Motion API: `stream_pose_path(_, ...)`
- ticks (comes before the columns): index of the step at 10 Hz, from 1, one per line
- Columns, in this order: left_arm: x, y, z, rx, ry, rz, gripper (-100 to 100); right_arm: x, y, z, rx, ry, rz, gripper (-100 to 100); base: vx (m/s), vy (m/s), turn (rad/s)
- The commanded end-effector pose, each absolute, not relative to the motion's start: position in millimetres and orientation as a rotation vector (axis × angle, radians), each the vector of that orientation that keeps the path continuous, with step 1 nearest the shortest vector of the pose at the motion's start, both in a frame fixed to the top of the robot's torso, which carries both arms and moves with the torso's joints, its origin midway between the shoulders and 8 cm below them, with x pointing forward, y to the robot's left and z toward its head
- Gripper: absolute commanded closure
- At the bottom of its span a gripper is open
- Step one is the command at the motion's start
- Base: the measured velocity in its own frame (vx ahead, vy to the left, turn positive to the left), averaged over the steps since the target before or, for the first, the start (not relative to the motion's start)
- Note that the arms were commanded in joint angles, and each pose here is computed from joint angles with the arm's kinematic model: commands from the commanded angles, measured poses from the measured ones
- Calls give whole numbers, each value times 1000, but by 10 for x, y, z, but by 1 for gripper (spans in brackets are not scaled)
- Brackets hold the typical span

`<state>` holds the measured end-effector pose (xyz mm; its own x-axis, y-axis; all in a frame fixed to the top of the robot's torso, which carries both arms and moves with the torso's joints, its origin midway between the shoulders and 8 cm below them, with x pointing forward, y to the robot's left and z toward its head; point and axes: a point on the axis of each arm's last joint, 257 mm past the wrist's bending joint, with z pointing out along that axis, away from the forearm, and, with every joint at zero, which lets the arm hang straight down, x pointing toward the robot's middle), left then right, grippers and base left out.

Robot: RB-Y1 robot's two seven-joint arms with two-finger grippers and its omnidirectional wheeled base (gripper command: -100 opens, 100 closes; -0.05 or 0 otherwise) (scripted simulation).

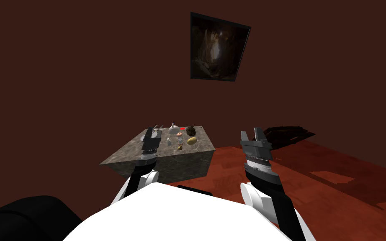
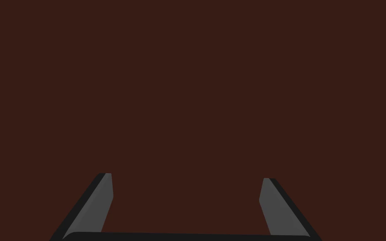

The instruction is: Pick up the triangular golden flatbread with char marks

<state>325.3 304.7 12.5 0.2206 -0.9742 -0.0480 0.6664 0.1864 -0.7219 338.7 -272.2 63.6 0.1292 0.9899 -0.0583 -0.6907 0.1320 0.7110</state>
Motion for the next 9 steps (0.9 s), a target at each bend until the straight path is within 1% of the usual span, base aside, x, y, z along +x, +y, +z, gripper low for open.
stream_pose_path(1, 3315, 3039, 64, -660, 616, -1254, -100, 3387, -2722, 636, 606, 612, 1336, 0, -8, 14, -55)
stream_pose_path(9, 3657, 3030, -262, -768, 797, -1271, -100, 3387, -2722, 636, 606, 612, 1336, 0, -33, 36, -79)
